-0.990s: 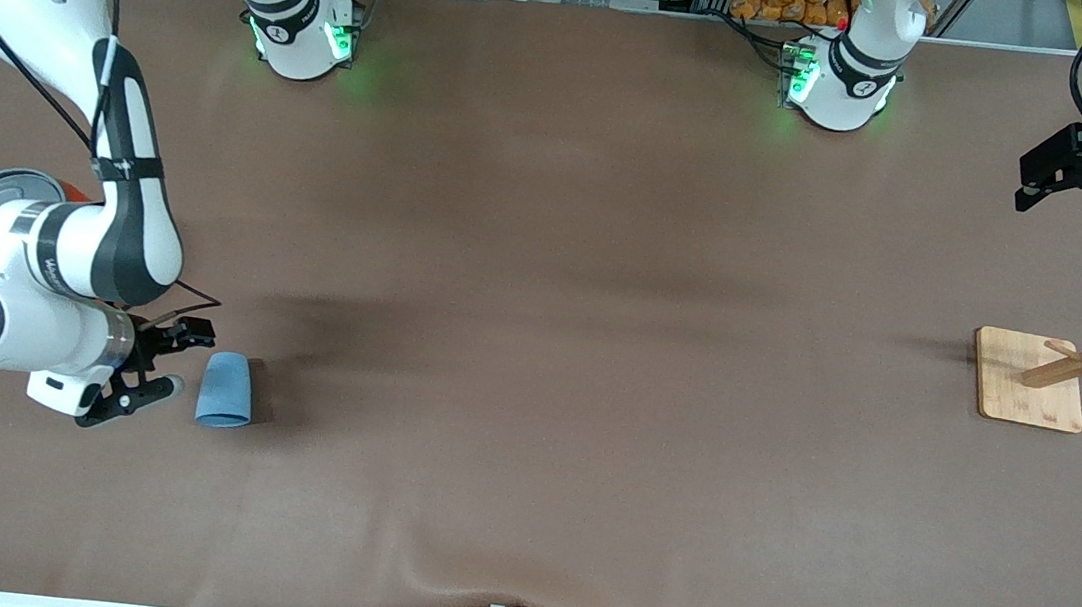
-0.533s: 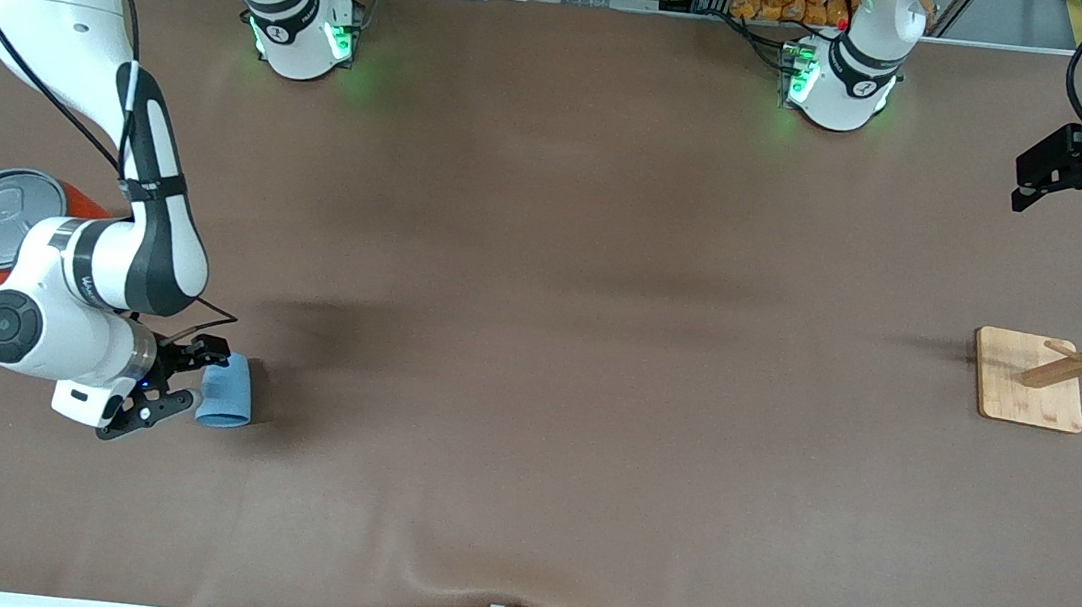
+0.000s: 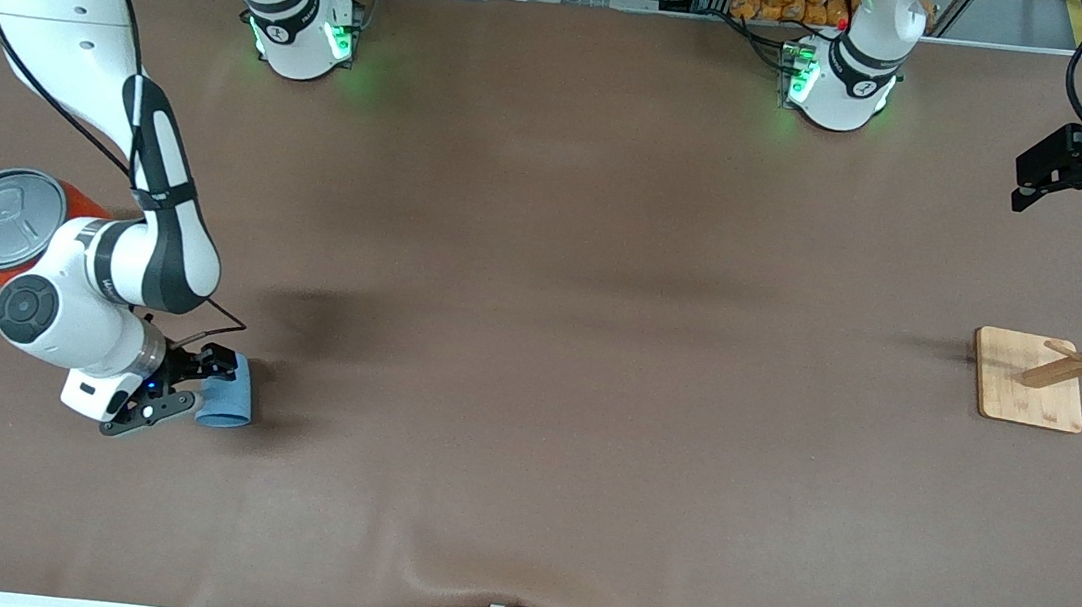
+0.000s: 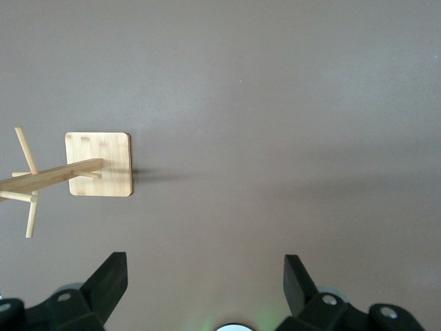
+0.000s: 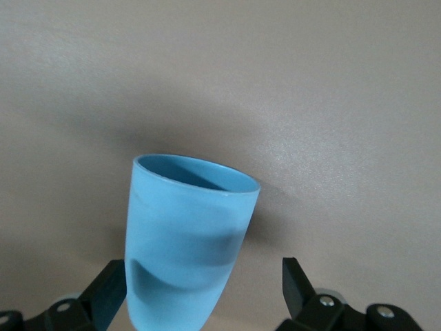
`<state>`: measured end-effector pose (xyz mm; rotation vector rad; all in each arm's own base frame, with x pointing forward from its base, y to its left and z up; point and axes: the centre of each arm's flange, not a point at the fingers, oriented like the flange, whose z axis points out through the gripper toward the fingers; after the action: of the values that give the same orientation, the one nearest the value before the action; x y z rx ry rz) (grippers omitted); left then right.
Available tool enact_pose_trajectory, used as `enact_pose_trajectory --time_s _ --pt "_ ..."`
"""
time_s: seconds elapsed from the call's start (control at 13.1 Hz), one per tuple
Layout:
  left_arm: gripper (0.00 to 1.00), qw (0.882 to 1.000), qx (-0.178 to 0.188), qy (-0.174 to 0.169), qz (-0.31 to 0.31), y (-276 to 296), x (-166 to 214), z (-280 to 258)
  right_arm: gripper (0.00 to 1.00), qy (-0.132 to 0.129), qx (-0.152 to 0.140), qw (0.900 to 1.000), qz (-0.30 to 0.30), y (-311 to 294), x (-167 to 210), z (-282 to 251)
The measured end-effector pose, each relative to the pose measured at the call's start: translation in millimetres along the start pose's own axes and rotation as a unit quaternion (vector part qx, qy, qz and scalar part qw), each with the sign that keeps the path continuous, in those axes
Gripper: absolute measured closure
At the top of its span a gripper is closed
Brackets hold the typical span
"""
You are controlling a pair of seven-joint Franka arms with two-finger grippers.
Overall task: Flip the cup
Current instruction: 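Lower the open right gripper around the blue cup's body, then close the right gripper on the blue cup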
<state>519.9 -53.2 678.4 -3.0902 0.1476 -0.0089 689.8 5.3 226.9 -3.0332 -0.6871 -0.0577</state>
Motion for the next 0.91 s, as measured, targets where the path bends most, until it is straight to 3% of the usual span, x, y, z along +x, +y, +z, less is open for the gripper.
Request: enact_pose_trajectory --time_s 0.3,0.91 --pt "0.0 1.0 0.0 0.0 0.0 0 0 0 0.0 0.038 -0.012 0.999 0.011 -4 -7 17" --pt "0.0 1.0 0.0 0.002 0.0 0 0 -2 0.0 0.068 -0.009 0.997 0.035 -6 -6 18"
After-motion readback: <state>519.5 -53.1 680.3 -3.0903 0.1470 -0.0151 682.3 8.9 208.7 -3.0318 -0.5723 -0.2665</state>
